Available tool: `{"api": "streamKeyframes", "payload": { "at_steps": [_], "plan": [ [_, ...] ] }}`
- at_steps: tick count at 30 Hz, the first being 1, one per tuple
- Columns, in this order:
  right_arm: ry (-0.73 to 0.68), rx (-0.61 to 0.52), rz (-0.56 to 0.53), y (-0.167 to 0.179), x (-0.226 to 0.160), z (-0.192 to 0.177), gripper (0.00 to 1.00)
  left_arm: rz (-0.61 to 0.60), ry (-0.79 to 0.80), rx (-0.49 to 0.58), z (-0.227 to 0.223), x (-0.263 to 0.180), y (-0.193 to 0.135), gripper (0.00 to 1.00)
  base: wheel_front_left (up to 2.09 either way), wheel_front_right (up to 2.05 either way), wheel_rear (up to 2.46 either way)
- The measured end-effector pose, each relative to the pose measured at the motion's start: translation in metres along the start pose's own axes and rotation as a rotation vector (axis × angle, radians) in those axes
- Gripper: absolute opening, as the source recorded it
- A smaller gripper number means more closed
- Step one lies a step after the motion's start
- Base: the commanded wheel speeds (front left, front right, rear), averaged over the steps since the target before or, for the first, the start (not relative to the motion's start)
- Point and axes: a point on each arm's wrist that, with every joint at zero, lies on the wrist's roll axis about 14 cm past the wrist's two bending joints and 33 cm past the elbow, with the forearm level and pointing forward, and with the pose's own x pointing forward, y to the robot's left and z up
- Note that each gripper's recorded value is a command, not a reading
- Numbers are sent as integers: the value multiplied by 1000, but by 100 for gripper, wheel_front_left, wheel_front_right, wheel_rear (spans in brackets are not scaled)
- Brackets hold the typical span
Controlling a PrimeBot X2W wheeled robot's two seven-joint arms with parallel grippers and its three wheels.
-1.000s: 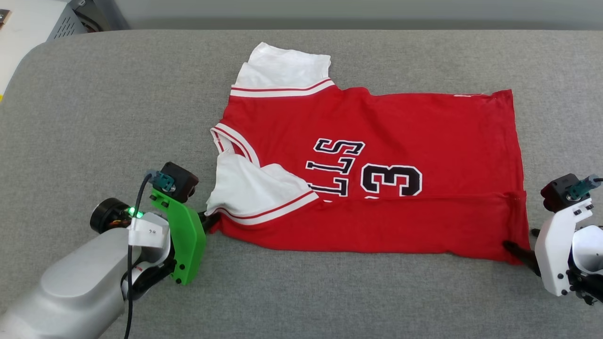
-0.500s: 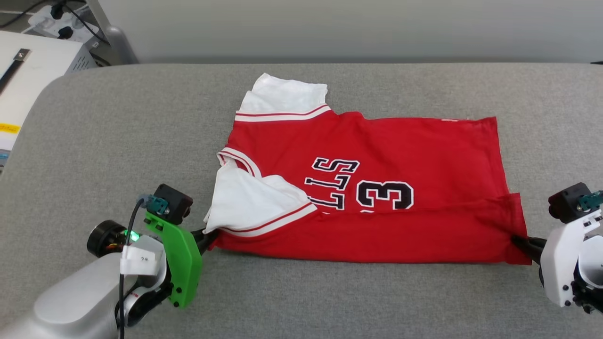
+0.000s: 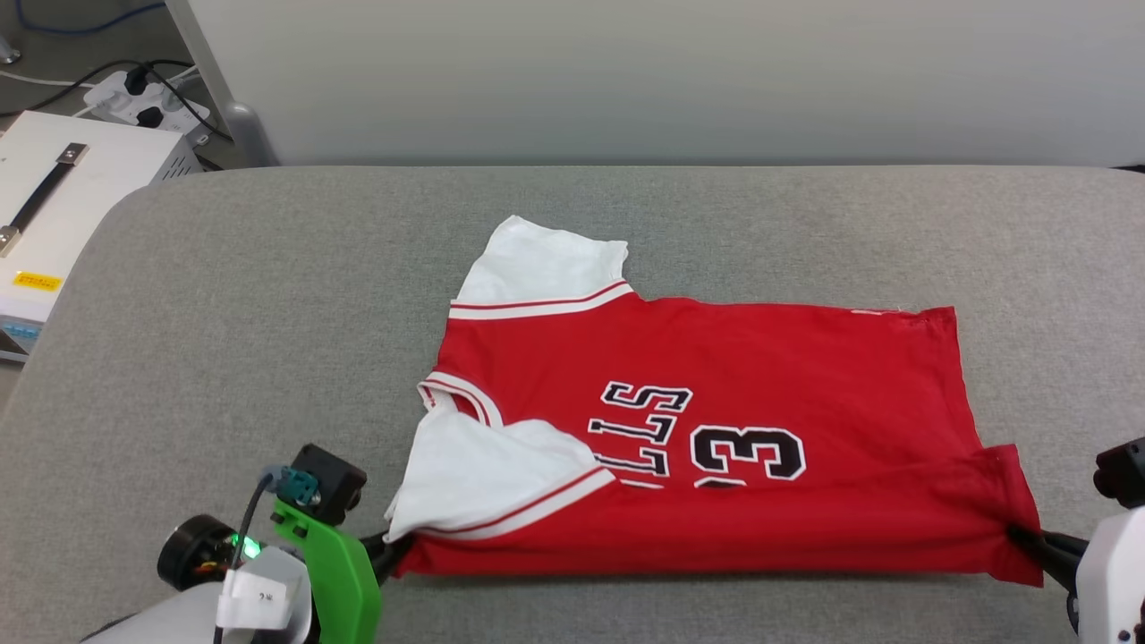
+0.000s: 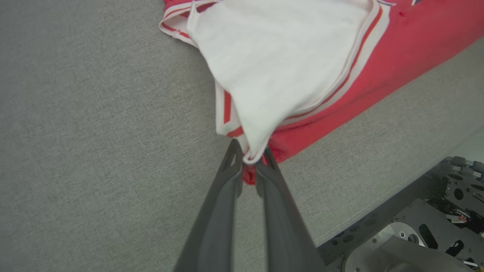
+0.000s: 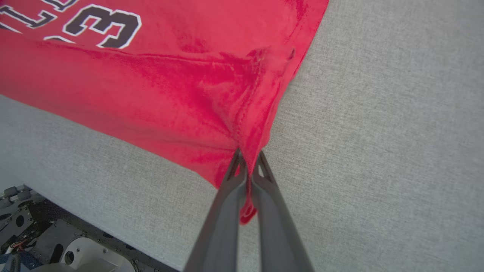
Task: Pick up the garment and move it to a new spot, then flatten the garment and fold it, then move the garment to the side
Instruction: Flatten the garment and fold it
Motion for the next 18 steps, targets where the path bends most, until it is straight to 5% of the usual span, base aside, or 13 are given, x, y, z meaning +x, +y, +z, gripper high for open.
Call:
{"api": "streamKeyframes", "payload": {
  "at_steps": [18],
  "plan": [
    [153,112,-46,2,16,-59,0,-15,171,-131,-59,27,-4,0,0,0,0]
  ]
}}
